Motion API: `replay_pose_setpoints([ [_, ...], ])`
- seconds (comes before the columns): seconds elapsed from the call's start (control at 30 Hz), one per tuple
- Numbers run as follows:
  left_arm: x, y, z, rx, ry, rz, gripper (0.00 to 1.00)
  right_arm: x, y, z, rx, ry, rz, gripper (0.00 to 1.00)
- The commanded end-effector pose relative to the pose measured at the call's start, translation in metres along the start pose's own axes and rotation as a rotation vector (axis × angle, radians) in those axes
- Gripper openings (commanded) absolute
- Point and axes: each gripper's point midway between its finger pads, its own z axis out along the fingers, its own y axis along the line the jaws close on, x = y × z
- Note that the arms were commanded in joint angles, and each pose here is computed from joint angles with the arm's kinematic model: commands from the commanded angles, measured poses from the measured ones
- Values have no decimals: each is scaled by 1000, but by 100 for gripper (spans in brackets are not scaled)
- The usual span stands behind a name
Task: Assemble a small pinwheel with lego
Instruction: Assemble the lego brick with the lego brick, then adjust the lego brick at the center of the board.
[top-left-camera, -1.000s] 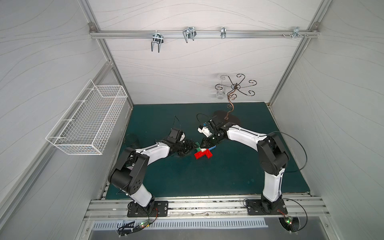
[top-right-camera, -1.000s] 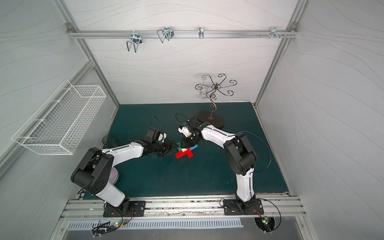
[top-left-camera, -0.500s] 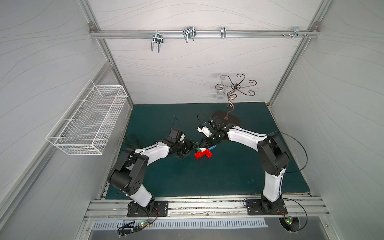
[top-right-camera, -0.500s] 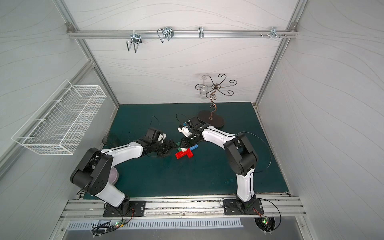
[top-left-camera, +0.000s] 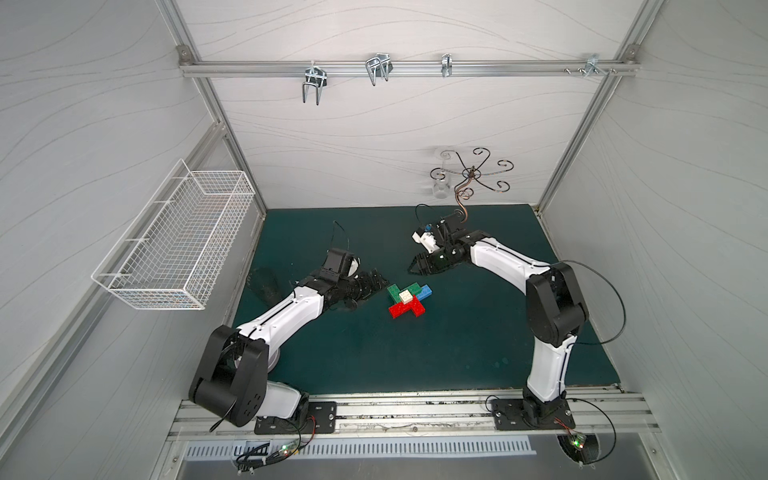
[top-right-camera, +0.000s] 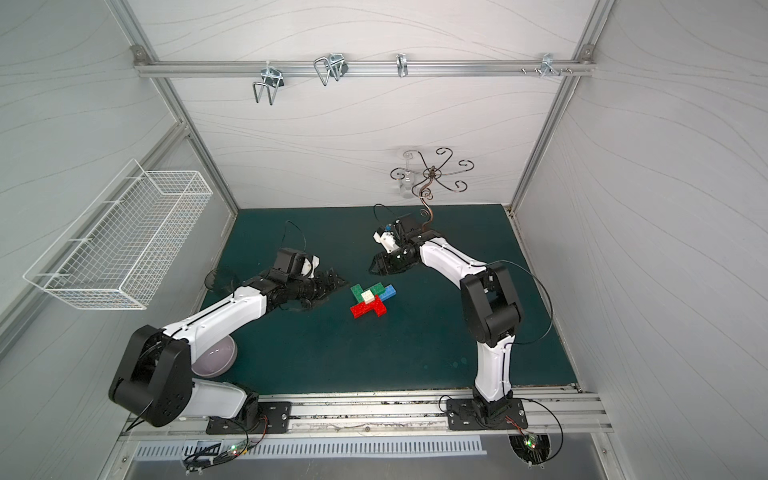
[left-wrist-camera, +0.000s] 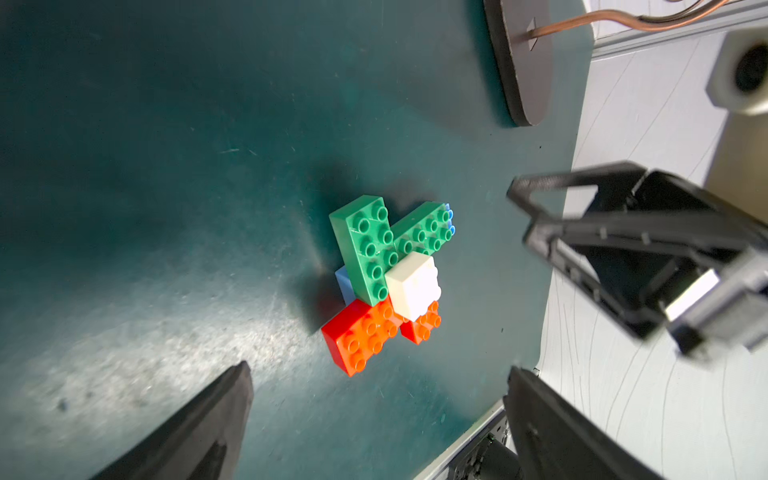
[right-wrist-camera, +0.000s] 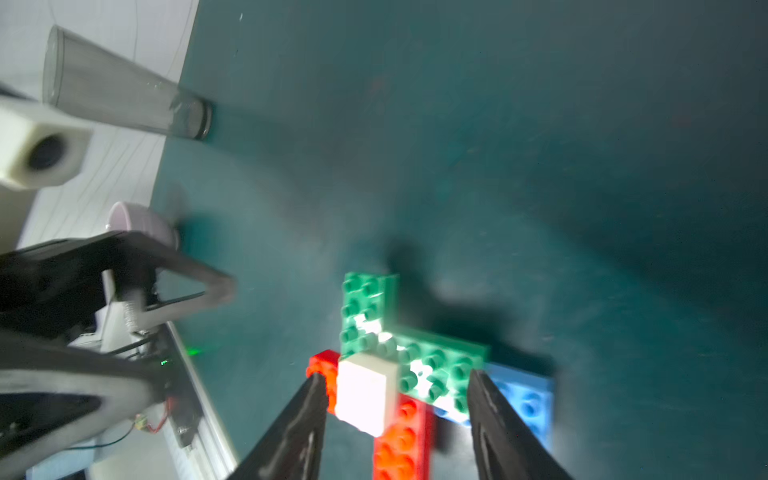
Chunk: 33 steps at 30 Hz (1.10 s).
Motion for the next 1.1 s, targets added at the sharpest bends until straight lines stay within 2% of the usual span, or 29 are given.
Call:
replay_pose_setpoints([
  [0.0, 2, 14, -2, -44, 1, 13, 100, 2, -11, 19, -51, 26, 7, 59],
  [0.23, 6, 19, 0, -49, 10, 10, 100, 19, -41, 43, -77, 78, 90, 54],
  [0.37, 7, 19, 0, -47, 14, 9, 100, 29, -46, 44, -85, 89, 115, 54],
  [0.63, 11, 22, 0, -55, 24, 15, 99, 95, -51, 24, -30, 157, 213, 51],
  [0.83, 10, 21, -1, -52, 19, 17, 99, 150, -22, 22, -47, 234, 226, 49],
  [1.07, -1, 13, -11, -41, -4, 26, 99, 177, 12, 26, -60, 248, 209, 49],
])
